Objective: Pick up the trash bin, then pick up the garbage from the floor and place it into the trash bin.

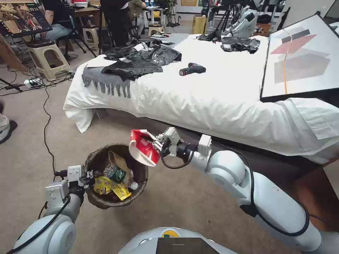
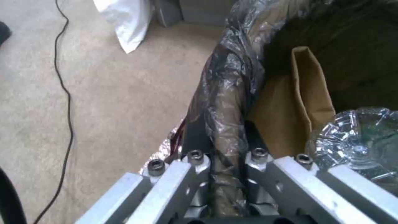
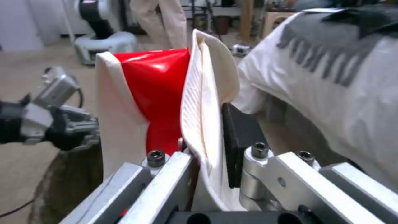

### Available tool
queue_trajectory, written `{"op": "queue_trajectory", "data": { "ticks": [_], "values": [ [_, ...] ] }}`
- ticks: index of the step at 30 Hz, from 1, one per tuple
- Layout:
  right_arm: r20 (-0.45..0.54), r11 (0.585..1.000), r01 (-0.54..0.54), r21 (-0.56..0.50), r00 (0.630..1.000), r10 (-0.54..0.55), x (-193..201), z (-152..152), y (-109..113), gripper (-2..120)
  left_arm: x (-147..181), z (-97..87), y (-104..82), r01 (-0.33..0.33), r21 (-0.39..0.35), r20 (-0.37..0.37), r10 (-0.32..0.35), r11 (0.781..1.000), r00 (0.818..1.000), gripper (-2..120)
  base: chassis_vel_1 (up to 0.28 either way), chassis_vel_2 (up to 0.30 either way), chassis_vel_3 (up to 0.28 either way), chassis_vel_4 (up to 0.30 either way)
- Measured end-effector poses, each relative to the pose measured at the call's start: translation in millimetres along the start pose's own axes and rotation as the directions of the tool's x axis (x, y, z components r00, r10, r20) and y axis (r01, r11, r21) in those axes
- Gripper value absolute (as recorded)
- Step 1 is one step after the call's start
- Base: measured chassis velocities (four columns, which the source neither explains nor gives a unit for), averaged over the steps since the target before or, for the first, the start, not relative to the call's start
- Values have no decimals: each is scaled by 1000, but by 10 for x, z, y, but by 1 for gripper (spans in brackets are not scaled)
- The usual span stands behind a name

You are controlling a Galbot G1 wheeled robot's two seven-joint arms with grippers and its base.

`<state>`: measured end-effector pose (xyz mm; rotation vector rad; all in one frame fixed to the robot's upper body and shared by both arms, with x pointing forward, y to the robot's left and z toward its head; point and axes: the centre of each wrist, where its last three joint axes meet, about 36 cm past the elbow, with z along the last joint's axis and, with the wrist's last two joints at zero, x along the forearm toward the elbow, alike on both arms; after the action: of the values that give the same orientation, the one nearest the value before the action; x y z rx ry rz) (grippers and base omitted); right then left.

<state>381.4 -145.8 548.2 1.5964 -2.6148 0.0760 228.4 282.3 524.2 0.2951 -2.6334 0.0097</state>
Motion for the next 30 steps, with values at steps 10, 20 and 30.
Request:
{"op": "queue_trajectory", "data": {
  "ticks": [10, 20, 30],
  "values": [
    [-57, 996, 89, 28, 995, -87, -376, 121, 187, 3, -15, -27, -13, -9, -2, 12, 9, 1000, 1000, 3, 0, 0, 0, 0],
    [-115, 995, 84, 52, 990, -78, -578, 290, 232, 3, -16, -29, -16, -11, 0, 13, 11, 1000, 1000, 3, 0, 0, 0, 0],
    [-112, 996, 70, 56, 992, -64, -683, 314, 317, 19, -17, -30, -19, -12, 2, 14, 12, 1000, 1000, 3, 0, 0, 0, 0]
  ]
}}
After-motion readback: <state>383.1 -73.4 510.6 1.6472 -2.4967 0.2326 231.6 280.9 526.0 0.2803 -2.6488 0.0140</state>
